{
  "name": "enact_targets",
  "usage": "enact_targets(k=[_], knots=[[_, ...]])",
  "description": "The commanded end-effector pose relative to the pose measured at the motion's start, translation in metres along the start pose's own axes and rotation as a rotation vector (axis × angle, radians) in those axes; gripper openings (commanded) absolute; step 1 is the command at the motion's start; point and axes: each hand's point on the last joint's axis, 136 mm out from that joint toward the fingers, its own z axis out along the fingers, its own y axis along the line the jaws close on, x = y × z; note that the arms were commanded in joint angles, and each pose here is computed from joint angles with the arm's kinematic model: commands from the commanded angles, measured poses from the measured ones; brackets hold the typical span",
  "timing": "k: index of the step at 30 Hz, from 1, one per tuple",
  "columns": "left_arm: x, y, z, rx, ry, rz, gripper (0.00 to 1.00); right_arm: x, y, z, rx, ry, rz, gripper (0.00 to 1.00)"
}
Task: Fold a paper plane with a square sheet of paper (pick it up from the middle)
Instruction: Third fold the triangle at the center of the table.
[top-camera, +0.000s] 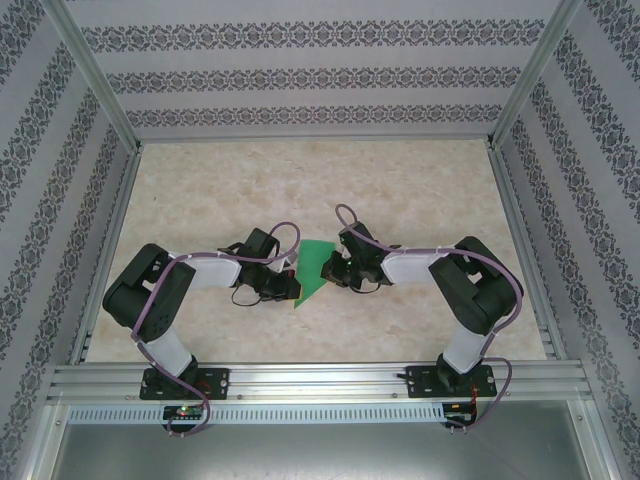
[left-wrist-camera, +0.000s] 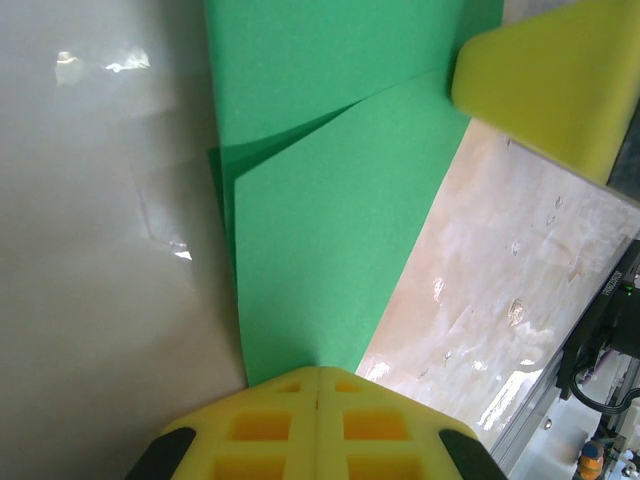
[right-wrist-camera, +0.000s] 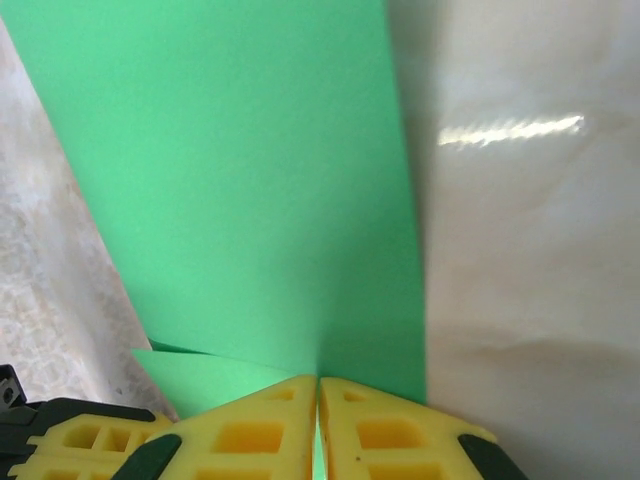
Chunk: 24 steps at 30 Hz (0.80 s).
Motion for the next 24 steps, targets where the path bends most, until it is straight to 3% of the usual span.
enact_targets(k=[1,8,14,16,18,21,24], knots=[[0.034,0.060,0.004,-0.226,0.069,-0.088,0.03,-0.016,-0.046,-0.006,0.137,-0.070,0.031,0.12],[0.033,0.058,0.004,-0.220,0.070,-0.083,0.03,-0.029,-0.055,-0.017,0.165,-0.088,0.038,0.12],[0.031,0.055,0.000,-0.225,0.073,-0.078,0.03,-0.035,-0.014,-0.034,0.068,-0.144,-0.011,0.16],[0.029,0.053,-0.003,-0.233,0.060,-0.074,0.03,-0.033,0.005,-0.026,0.009,-0.101,-0.008,0.13],[0.024,0.047,-0.002,-0.207,0.051,-0.068,0.03,-0.025,0.025,-0.025,0.009,-0.100,-0.062,0.13],[0.019,0.041,0.000,-0.180,0.055,-0.058,0.04,-0.022,0.030,-0.044,0.134,-0.196,-0.092,0.12],[0.018,0.044,0.002,-0.196,0.058,-0.072,0.04,-0.019,0.039,-0.046,0.028,-0.205,-0.070,0.15]])
